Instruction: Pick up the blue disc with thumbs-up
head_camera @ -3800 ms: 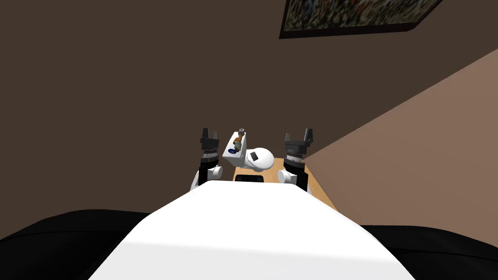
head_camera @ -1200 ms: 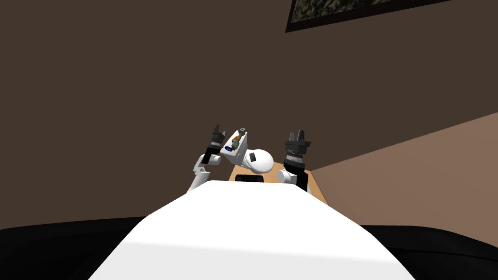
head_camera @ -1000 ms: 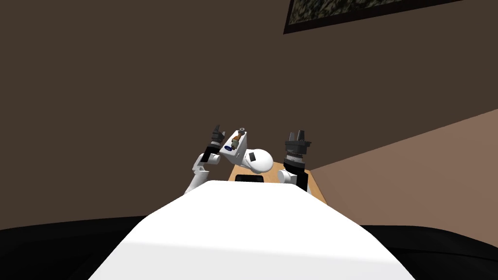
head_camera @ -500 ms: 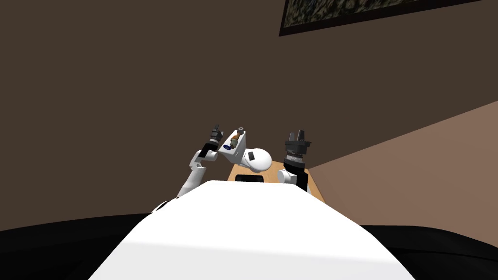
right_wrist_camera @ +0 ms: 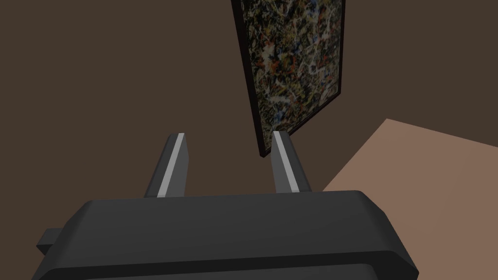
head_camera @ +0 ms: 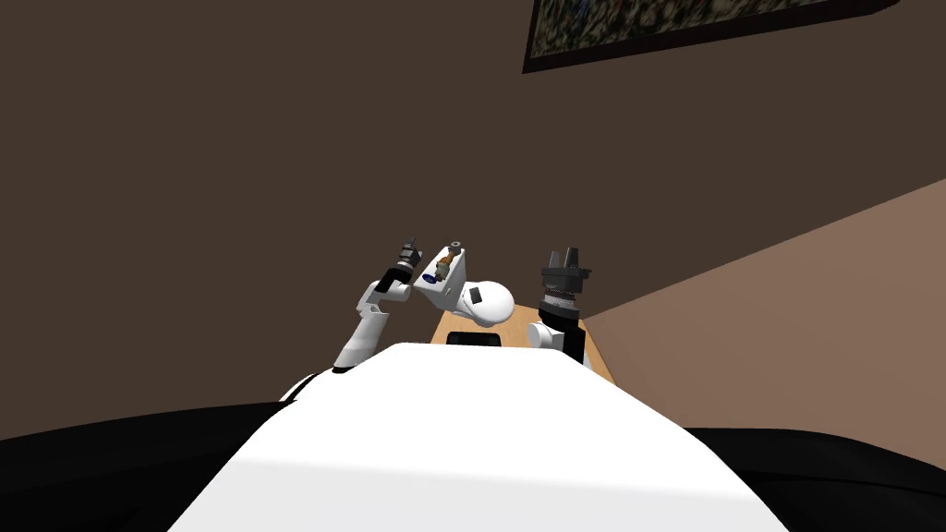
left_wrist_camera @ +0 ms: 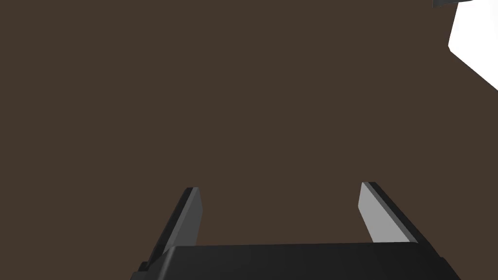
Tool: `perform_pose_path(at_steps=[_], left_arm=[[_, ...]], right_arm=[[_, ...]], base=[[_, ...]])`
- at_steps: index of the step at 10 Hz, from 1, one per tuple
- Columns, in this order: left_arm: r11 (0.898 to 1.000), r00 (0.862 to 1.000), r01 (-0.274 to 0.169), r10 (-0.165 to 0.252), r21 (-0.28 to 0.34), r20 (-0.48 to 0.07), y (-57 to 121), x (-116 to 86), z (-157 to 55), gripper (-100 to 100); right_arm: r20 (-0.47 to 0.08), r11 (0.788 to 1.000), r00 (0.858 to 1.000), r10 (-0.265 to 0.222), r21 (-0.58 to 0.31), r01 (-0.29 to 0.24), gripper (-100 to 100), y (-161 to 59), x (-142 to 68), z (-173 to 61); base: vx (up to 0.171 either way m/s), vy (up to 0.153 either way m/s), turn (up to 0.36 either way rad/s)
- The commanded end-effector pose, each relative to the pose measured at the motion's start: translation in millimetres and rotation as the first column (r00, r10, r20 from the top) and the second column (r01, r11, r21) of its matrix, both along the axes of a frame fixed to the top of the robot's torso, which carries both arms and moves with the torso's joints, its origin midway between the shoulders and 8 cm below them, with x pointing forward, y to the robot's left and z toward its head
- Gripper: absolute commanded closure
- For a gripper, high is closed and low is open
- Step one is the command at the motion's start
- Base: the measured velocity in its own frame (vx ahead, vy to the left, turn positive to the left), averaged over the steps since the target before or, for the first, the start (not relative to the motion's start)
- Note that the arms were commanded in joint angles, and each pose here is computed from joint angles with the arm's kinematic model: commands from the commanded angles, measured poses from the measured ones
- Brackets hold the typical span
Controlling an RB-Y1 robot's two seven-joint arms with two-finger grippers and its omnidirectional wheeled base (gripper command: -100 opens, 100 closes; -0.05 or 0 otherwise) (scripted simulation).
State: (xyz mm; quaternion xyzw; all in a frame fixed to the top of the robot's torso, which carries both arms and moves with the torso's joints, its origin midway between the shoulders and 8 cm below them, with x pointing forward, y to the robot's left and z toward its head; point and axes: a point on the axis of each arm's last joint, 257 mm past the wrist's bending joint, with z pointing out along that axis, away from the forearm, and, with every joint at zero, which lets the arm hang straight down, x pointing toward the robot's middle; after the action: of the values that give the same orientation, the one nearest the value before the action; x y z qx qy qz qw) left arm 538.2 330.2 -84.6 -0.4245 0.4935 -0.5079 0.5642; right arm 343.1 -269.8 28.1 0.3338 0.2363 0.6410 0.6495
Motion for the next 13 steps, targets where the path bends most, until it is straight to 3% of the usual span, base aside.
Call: perform_pose_path(at_steps=[1, 2, 3, 5, 6, 8, 9, 11, 12, 13], left_arm=[[1.000, 0.999, -0.017, 0.018, 0.010, -0.043, 9.3, 2.7, -7.3, -100], [1.000, 0.999, -0.018, 0.019, 0.010, -0.047, 9.6, 2.9, -8.2, -100], [0.999, 0.996, -0.037, 0.040, 0.032, -0.076, 22.9, 10.0, -9.2, -100], [0.998, 0.993, -0.045, 0.048, 0.032, -0.105, 25.1, 10.4, -16.6, -100], [0.996, 0.988, -0.064, 0.071, 0.056, -0.133, 39.2, 16.9, -17.1, -100], [0.996, 0.983, -0.072, 0.081, 0.057, -0.163, 41.6, 16.9, -24.9, -100], [0.993, 0.976, -0.091, 0.105, 0.081, -0.190, 56.1, 22.6, -24.6, -100], [0.992, 0.968, -0.099, 0.115, 0.082, -0.222, 58.8, 21.9, -33.0, -100], [0.987, 0.959, -0.116, 0.140, 0.107, -0.245, 73.4, 26.9, -31.6, -100], [0.987, 0.951, -0.122, 0.148, 0.109, -0.271, 75.5, 25.9, -38.4, -100]], right_arm=[[0.000, 1.000, 1.000, 0.000, 0.000, 0.000, 0, 0.0, 0.0, 0.0], [0.000, 1.000, 1.000, 0.000, 0.000, 0.000, 0, 0.0, 0.0, 0.0], [0.000, 1.000, 1.000, 0.000, 0.000, 0.000, 0, 0.0, 0.0, 0.0], [0.000, 1.000, 1.000, 0.000, 0.000, 0.000, 0, 0.0, 0.0, 0.0], [0.000, 1.000, 1.000, 0.000, 0.000, 0.000, 0, 0.0, 0.0, 0.0], [0.000, 1.000, 1.000, 0.000, 0.000, 0.000, 0, 0.0, 0.0, 0.0], [0.000, 1.000, 1.000, 0.000, 0.000, 0.000, 0, 0.0, 0.0, 0.0], [0.000, 1.000, 1.000, 0.000, 0.000, 0.000, 0, 0.0, 0.0, 0.0], [0.000, 1.000, 1.000, 0.000, 0.000, 0.000, 0, 0.0, 0.0, 0.0], [0.000, 1.000, 1.000, 0.000, 0.000, 0.000, 0, 0.0, 0.0, 0.0]], base=[[-0.020, -0.024, -0.016], [-0.010, -0.012, 0.004], [-0.016, -0.033, -0.025], [-0.014, -0.026, -0.003], [-0.019, -0.034, -0.024], [-0.012, -0.026, -0.004], [-0.015, -0.034, -0.019], [-0.010, -0.025, -0.005], [-0.012, -0.033, -0.020], [-0.012, -0.036, -0.010]])
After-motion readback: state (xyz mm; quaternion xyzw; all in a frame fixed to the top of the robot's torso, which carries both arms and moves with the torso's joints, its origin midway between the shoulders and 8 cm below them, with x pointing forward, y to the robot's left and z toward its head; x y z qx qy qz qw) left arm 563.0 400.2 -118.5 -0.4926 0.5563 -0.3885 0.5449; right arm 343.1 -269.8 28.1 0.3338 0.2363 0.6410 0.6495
